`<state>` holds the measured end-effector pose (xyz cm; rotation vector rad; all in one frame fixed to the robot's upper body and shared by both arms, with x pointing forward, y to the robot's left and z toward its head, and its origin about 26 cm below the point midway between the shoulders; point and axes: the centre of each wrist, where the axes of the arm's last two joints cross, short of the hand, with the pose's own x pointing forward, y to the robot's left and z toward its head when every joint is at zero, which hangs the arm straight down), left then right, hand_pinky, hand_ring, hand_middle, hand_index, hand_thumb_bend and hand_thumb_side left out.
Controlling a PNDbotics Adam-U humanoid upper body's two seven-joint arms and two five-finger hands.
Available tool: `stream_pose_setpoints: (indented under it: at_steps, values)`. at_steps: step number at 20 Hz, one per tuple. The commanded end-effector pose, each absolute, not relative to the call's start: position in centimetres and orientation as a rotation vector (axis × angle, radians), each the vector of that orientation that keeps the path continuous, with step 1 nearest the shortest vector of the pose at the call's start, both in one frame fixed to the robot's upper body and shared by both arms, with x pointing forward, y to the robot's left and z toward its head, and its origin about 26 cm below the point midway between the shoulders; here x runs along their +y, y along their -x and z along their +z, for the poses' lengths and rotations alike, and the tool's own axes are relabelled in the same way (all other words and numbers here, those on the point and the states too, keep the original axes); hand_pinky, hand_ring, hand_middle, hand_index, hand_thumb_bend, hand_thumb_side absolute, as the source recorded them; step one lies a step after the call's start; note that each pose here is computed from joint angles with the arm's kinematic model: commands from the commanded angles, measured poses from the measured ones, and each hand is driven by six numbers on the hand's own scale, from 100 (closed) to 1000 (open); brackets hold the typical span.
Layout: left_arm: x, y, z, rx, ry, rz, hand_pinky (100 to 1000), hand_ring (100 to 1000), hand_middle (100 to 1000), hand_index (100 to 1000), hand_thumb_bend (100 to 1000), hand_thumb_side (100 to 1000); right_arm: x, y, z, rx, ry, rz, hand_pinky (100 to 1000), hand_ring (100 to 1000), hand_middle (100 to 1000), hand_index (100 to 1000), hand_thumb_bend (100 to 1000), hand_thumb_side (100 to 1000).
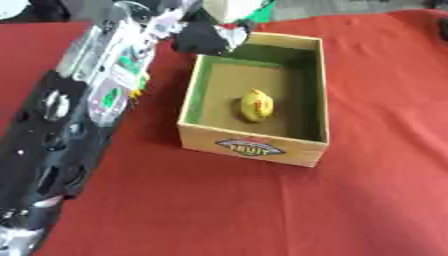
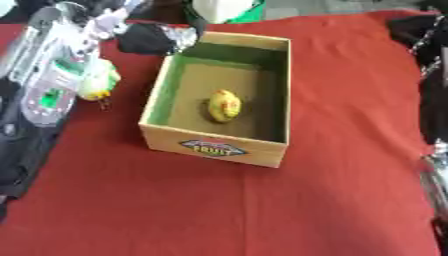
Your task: Pick up objects on the table and place them in the box.
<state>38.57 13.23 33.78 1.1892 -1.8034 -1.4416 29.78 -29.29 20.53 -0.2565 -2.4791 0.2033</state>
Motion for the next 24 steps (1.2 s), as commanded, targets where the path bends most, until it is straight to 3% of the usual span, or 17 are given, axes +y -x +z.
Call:
stream_pose_setpoints:
  at_steps: [1, 5, 10, 14, 24]
  values:
    - [16.6, -38.3, 35.8, -1.713, -1.238, -1.443, 760, 896, 858, 936, 515, 885, -29.7, -29.4, 21.4, -2.507, 0.294, 0.227, 827, 780, 626, 915, 100, 898]
    - [19.9, -39.1, 36.2, -1.539, -1.281, -1.463, 773, 908, 875, 943, 582, 874, -29.8, -29.4, 21.3, -2.504, 0.301, 0.225, 827, 780, 626, 915, 100, 899]
    - [22.7, -40.9, 35.3, -1.355, -1.267, -1.474, 824, 933, 900, 957, 556, 744, -29.8, -29.4, 21.3, -2.505, 0.305, 0.225, 826, 780, 626, 915, 100, 896]
    - [24.1, -42.3, 34.3, -1.266, -1.233, -1.459, 856, 970, 920, 966, 639, 779, -29.8, -29.4, 21.3, -2.506, 0.306, 0.224, 827, 780, 625, 915, 100, 899]
    - [26.2, -45.2, 31.2, -1.140, -1.174, -1.394, 854, 966, 912, 967, 677, 812, -29.5, -29.5, 21.3, -2.511, 0.305, 0.223, 828, 780, 623, 916, 100, 897]
